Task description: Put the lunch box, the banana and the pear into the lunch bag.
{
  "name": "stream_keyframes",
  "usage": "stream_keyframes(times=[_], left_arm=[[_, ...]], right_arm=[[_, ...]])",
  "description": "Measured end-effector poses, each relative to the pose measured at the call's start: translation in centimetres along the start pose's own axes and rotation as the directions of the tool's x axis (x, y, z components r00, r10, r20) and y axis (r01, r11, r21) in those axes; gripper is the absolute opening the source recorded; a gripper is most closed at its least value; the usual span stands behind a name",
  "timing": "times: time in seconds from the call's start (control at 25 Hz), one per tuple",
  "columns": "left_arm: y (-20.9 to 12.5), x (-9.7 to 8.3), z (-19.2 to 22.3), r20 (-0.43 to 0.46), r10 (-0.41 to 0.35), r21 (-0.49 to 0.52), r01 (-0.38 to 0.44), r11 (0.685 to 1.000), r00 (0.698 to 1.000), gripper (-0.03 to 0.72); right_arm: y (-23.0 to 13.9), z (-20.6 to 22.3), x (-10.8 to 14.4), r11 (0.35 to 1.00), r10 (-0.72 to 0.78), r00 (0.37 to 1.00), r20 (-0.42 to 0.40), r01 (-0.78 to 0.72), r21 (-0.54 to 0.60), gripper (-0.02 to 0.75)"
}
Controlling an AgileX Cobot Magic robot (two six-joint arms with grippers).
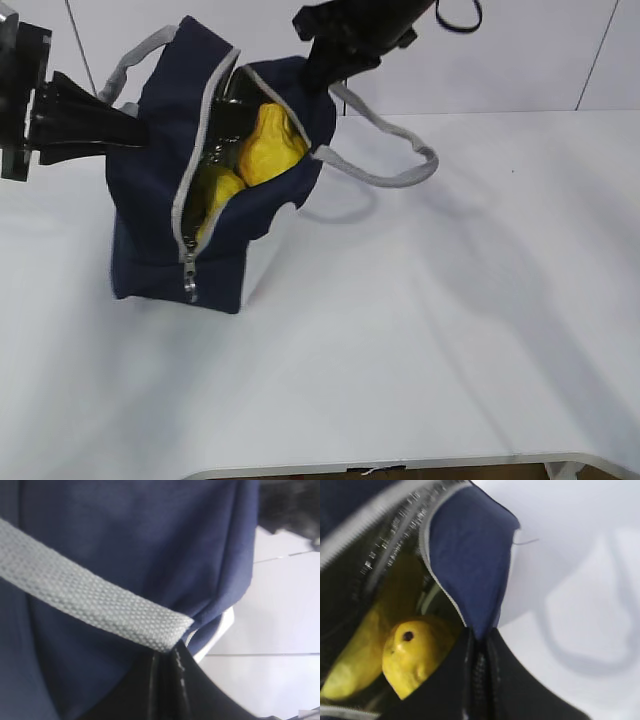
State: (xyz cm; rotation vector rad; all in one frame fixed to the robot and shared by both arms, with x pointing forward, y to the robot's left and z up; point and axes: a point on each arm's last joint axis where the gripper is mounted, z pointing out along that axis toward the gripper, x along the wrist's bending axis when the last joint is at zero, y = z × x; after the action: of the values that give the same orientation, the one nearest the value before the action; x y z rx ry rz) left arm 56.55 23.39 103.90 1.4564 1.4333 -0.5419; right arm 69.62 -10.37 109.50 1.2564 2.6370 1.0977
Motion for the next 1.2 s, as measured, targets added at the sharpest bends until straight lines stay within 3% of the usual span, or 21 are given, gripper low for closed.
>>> stream_keyframes(times=[0.16, 0.32, 0.6, 0.88, 1.2], left_arm=[[-0.5, -1.6, 1.9, 0.059, -0.005, 0.013, 0.005, 1.000, 0.998, -0.010], [-1.2, -3.1, 3.4, 0.118, -0.012, 0.037, 0.008, 0.999, 0.993, -0.010], [-1.0, -2.9, 3.7, 0.075, -0.041, 0.014, 0.040, 0.999, 0.996, -0.010], [-2.1, -3.2, 3.6, 0.098, -0.090, 0.135, 0.076, 0.988, 0.991, -0.010], [-2.1, -2.3, 4.1, 0.069, -0.146, 0.156, 0.134, 0.979, 0.987, -0.009]], right_arm=[[0.7, -4.1, 3.6, 0.997, -0.072, 0.991, 0.111, 0.074, -0.010, 0.039], [0.1, -5.8, 5.6, 0.996, -0.086, 0.983, 0.162, 0.083, 0.028, 0.039], [-1.0, -6.2, 5.4, 0.997, -0.043, 0.973, 0.226, 0.026, 0.078, 0.039], [-3.1, -5.4, 5.3, 0.989, -0.002, 0.975, 0.224, -0.030, 0.144, 0.039], [-4.2, -5.2, 4.2, 0.981, 0.021, 0.966, 0.258, -0.069, 0.179, 0.038]])
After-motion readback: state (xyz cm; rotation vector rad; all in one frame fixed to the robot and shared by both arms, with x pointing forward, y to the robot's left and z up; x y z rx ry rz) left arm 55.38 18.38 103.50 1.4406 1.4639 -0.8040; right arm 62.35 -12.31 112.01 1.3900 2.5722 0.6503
